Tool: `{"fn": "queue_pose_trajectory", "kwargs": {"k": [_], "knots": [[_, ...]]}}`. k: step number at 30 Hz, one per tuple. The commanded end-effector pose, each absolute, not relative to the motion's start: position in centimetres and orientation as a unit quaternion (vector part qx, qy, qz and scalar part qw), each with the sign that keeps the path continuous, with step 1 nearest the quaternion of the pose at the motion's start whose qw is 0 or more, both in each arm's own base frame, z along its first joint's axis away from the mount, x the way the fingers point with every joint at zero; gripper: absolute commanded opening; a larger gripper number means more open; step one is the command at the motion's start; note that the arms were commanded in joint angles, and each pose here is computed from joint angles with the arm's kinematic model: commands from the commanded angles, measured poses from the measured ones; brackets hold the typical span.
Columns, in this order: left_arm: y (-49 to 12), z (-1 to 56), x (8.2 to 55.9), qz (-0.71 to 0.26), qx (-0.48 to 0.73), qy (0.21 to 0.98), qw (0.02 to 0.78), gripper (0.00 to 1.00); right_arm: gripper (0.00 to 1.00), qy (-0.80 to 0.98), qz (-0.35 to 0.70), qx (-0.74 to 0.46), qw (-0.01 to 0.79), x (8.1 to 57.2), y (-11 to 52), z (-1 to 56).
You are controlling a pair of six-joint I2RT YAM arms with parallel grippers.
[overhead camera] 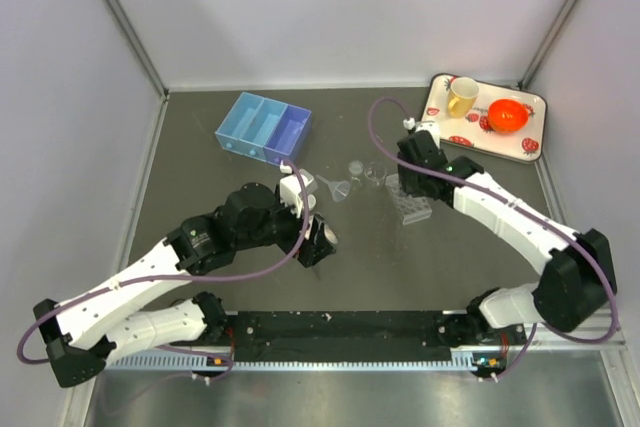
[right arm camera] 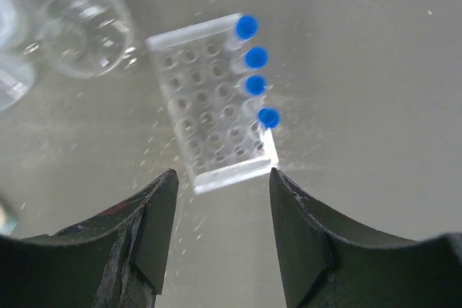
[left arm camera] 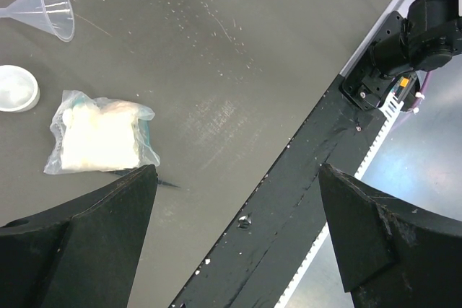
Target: Organize the chemistry lab equipment
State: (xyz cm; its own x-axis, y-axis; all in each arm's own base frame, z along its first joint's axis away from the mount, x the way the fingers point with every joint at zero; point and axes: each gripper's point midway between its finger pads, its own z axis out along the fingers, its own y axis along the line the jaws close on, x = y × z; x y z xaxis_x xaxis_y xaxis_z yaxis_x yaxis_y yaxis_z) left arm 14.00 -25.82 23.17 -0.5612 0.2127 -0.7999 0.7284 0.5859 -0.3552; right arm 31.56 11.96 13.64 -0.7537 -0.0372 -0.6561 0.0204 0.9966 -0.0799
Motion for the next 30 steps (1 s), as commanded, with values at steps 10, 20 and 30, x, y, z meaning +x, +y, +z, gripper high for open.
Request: {"fn": "queue_pose_trajectory", "kwargs": {"k": [10, 20, 30], "knots": [[-26.3, 23.7, 14.0, -0.371, 0.282, 0.801, 0.376, 0.99, 0.53, 0.935, 0.022, -0.087, 0.343, 26.3, 17.7, 14.7], [-25.6, 23.1, 13.2, -0.379, 0.273, 0.804, 0.369, 0.99, 0.53, 0.946, 0.002, -0.105, 0.308, 28.4, 19.9, 10.1], [-25.2, 23.2, 13.0, -0.375, 0.273, 0.805, 0.37, 0.99, 0.54, 0.949, 0.006, -0.107, 0.295, 31.5, 22.2, 8.4]]}}
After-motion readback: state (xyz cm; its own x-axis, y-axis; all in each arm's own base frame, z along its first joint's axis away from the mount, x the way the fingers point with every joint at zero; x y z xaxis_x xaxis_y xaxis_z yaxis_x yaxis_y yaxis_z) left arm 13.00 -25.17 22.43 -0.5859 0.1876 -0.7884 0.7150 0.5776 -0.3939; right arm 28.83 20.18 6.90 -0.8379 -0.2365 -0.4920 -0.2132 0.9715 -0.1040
